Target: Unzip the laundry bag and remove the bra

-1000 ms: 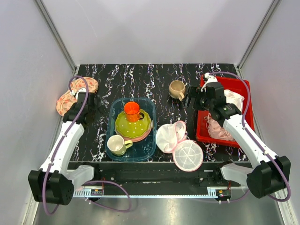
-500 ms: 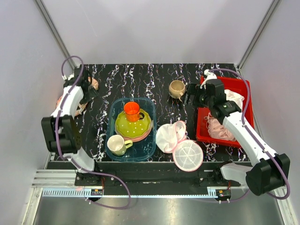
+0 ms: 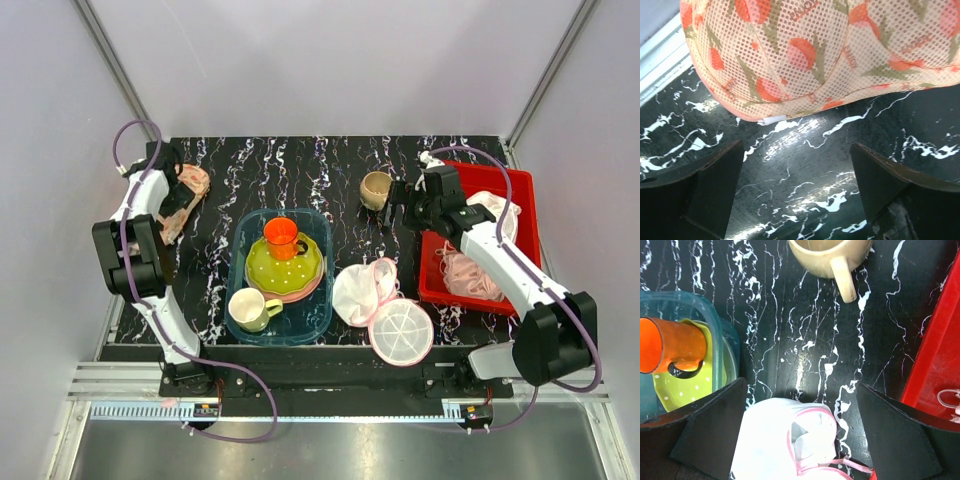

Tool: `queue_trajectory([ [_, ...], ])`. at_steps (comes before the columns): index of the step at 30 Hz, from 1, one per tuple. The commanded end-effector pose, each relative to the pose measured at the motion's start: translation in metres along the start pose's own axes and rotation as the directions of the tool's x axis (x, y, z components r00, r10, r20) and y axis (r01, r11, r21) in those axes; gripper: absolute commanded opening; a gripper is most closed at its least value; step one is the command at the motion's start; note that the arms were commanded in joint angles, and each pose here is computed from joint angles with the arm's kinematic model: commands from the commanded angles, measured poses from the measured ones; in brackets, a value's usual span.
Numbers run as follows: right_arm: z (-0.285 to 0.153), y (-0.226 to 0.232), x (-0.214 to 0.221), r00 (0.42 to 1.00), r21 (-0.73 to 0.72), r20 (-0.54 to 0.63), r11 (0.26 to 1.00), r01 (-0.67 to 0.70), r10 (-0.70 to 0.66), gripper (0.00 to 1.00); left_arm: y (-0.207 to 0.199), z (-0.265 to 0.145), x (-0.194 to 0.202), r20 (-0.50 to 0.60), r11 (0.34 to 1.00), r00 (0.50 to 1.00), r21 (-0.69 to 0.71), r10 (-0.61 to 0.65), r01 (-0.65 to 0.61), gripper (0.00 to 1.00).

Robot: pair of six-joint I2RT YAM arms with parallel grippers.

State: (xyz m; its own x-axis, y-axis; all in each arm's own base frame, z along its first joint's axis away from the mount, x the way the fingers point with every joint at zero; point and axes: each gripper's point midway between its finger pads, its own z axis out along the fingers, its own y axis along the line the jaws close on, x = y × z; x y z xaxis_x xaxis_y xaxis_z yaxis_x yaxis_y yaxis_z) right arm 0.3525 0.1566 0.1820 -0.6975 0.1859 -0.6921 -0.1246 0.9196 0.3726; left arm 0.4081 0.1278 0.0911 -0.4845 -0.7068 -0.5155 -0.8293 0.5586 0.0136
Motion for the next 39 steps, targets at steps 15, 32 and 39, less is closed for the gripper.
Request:
queue_trajectory([
  [15,0.017,0.036,-0.008,0.996,-0.148,-0.069,0.987,-0.065,0.055,1.0,-0.01,-0.024,0.033,0.166,0.814,0.798,0.067,-0.579,0.577,0.92],
  [32,0.027,0.035,-0.007,0.993,-0.133,-0.115,0.99,-0.047,0.031,1.0,-0.011,0.014,0.009,0.245,0.666,0.644,0.012,-0.725,0.745,0.89],
  [39,0.042,0.035,-0.001,0.986,-0.136,-0.163,0.989,-0.06,0.038,1.0,-0.016,0.032,0.017,0.237,0.656,0.641,-0.018,-0.73,0.754,0.78],
])
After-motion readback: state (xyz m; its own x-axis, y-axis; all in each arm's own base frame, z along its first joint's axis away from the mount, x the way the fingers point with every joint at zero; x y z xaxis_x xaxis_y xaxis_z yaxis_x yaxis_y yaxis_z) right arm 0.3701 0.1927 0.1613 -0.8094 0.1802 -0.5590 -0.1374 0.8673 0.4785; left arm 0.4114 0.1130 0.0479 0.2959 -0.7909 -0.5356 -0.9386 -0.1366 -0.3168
